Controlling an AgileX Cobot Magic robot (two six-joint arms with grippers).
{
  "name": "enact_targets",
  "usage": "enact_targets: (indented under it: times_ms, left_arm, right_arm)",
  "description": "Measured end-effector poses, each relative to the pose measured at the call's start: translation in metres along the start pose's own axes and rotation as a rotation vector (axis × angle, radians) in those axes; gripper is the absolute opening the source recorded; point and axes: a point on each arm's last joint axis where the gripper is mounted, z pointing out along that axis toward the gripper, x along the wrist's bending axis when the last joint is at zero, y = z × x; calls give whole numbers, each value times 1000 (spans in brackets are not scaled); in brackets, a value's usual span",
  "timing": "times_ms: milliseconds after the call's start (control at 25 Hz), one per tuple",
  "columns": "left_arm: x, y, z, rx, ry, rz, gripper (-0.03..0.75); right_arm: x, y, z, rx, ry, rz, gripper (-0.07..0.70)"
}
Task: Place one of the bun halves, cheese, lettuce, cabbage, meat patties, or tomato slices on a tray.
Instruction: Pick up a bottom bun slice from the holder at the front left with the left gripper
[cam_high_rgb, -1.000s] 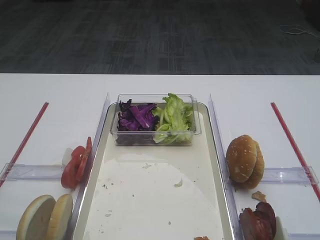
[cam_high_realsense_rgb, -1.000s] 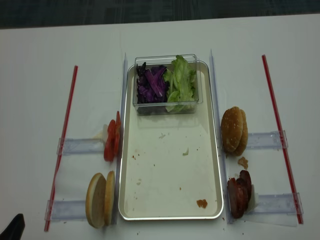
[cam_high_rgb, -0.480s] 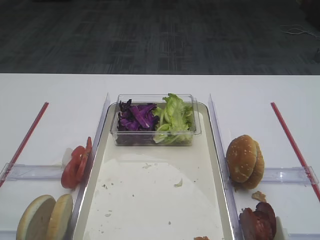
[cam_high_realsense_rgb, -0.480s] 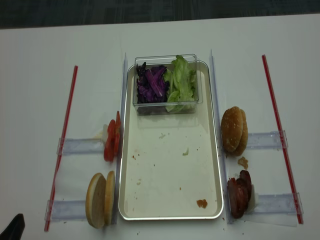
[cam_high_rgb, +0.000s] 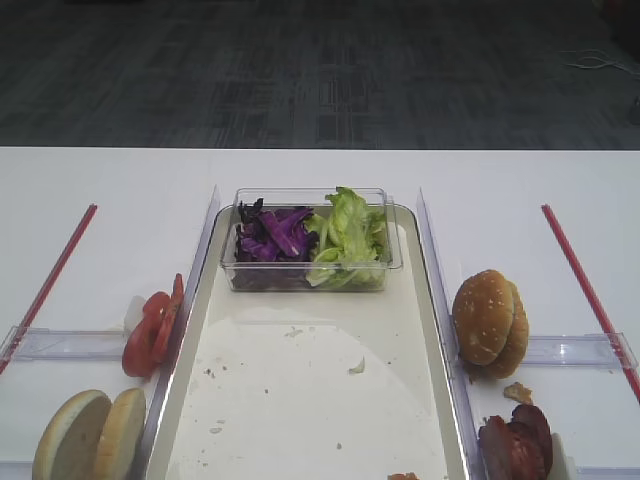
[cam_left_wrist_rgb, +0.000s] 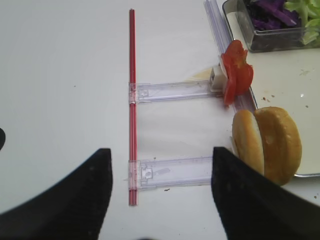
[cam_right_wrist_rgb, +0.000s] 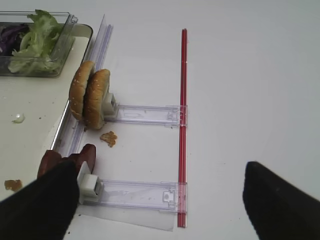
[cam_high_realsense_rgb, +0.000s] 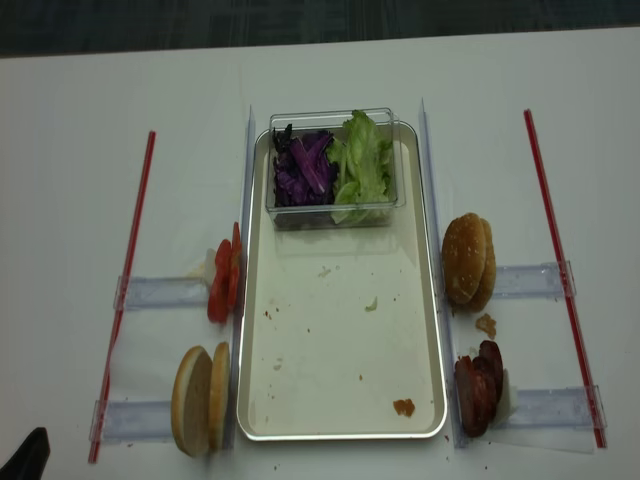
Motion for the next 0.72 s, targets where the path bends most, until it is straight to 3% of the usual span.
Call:
enact_targets:
  times_ms: [400,720]
  left_arm:
    - [0,0,0,0,-2,-1,414]
    - [-3,11,-15,-17,-30,53,421]
  right_arm:
    - [0,0,0,0,0,0,693]
    - [0,0,0,0,0,0,693]
